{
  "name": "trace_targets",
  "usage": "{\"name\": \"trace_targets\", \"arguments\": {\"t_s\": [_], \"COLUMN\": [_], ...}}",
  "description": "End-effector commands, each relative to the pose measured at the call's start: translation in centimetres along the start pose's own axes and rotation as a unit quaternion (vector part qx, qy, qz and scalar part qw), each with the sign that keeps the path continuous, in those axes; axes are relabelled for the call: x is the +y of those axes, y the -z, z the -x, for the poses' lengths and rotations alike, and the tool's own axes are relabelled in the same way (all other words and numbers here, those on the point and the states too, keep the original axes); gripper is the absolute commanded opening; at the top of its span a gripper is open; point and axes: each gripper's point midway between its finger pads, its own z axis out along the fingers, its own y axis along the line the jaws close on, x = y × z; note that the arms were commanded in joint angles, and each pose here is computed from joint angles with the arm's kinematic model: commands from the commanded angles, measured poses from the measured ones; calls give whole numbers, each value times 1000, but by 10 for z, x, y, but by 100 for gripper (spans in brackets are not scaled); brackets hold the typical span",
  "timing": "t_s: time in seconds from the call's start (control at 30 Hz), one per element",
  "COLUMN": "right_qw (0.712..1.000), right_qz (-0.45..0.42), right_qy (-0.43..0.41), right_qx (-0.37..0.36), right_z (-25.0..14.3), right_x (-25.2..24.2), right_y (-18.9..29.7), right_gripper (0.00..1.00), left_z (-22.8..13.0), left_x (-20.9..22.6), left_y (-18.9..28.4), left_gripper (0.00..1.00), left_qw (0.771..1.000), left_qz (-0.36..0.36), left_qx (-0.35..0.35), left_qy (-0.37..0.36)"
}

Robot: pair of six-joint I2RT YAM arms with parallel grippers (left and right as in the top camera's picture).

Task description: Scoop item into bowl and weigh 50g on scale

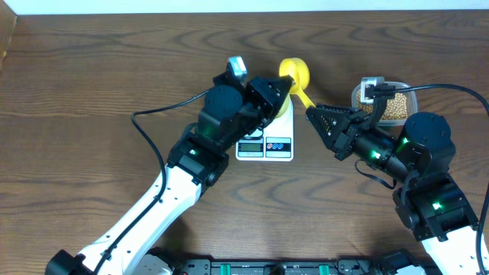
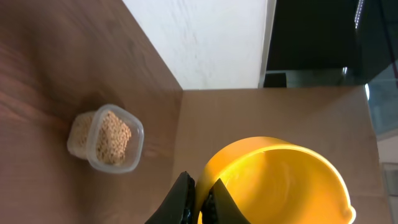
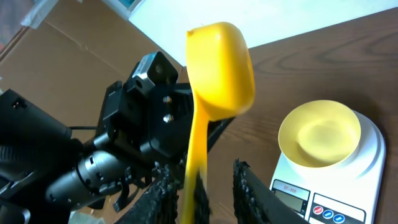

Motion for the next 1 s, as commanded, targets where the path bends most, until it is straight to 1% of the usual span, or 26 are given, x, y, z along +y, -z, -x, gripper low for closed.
{"name": "trace_targets", "arguments": {"t_s": [0.0,0.13,0.47,0.63,0.87,0.9,0.93,0.97], "right_qw": [1000,1000,1000,999,998,998,998,997], "right_qz": [1,1,-4,-19,-29,-32,-38,-44], "right_qy": [3,-2,-5,-30,-36,-38,-39,-39], "right_qx": [-12,-12,-18,-27,-32,-35,-38,-42], "right_z": [8,8,10,13,14,15,15,17], "right_x": [5,5,3,-3,-6,-8,-10,-12], "right_y": [3,3,3,3,3,4,4,5], "right_gripper": [27,23,11,1,1,1,1,1], "left_z": [-6,-6,-6,-6,-6,-6,-6,-6], "left_x": [-17,-17,-17,-17,-16,-16,-16,-16], "left_y": [2,2,2,2,2,2,2,2], "left_gripper": [7,7,7,7,7,8,16,29], "left_qw": [1000,1000,1000,1000,1000,1000,1000,1000], "left_qz": [-18,-18,-18,-18,-16,-16,-16,-16], "left_qx": [10,10,8,9,9,9,9,8], "left_qy": [1,18,19,19,17,17,12,4]}}
